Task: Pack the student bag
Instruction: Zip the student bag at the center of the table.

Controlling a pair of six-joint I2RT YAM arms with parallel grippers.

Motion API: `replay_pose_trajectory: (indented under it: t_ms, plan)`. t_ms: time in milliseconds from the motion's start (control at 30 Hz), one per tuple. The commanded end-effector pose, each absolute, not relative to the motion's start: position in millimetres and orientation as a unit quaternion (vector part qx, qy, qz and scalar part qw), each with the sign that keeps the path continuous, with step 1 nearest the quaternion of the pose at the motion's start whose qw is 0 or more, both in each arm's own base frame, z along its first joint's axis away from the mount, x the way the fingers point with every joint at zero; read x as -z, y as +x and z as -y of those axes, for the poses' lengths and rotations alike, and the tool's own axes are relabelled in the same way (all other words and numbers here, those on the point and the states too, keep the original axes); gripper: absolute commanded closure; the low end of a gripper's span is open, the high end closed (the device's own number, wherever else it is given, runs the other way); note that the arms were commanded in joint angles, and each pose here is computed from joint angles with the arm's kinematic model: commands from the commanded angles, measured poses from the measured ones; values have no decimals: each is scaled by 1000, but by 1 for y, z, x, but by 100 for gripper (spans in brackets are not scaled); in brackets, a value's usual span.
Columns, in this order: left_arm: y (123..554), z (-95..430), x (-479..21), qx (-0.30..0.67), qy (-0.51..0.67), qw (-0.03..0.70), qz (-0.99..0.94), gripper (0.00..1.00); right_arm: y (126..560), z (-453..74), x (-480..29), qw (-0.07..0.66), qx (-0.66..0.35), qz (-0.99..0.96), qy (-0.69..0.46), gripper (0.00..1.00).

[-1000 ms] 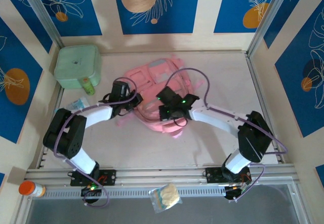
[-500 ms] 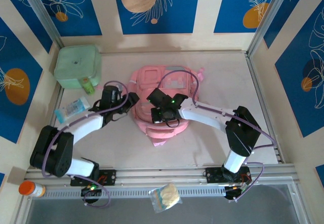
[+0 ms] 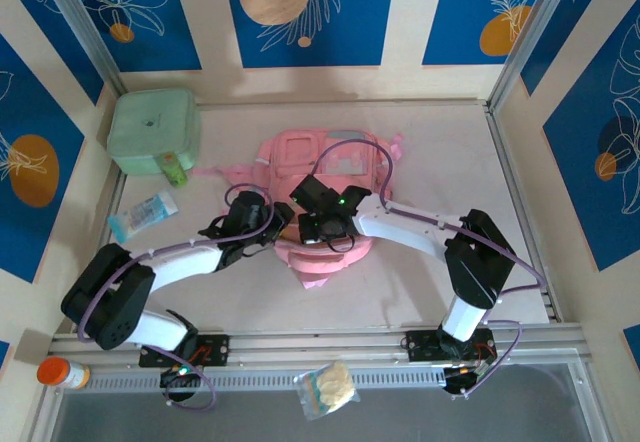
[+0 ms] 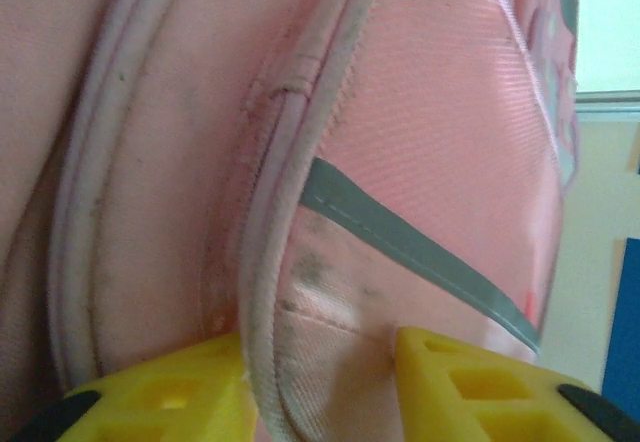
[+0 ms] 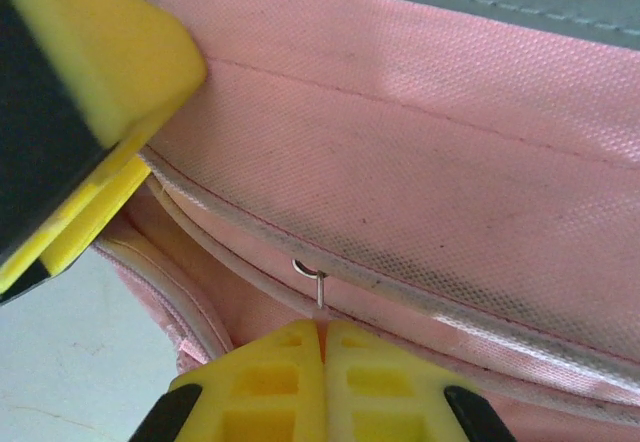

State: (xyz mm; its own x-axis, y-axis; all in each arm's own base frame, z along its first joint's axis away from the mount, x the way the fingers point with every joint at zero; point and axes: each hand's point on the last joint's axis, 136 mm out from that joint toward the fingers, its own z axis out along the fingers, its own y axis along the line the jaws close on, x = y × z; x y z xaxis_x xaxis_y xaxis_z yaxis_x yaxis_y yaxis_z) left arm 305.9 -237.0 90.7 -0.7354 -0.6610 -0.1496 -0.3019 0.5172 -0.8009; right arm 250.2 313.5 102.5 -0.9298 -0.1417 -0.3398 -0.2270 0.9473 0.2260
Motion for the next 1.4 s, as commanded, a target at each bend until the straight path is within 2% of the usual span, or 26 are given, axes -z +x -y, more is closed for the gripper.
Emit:
replay_pose_trajectory:
  t_ms: [0,67,300,733,967,1167,1367]
  plan:
    - [323,240,-105,405,-297,258,-825,72,243,-304,-99,151,-118,-977,-89,100]
    - [324,237,-103,394,-298,262,-829,82,244,-302,-99,152,-110,-978,-90,100]
    - [328,209,-107,332,-271,298,-853,100,238,-276,-100,149,-61,-982,-95,100]
    - [341,162,-130,320,-230,301,-869,100,231,-211,-90,130,6,-990,-53,100]
    - [346,153,-137,308,-185,293,-886,100,259,-189,-100,166,16,-985,-39,100]
    - [346,144,-132,285,-148,283,-904,100,287,-197,-114,243,5,-963,-117,100]
    - [349,158,-131,318,-118,265,-903,100,309,-194,-112,246,-14,-964,-100,100]
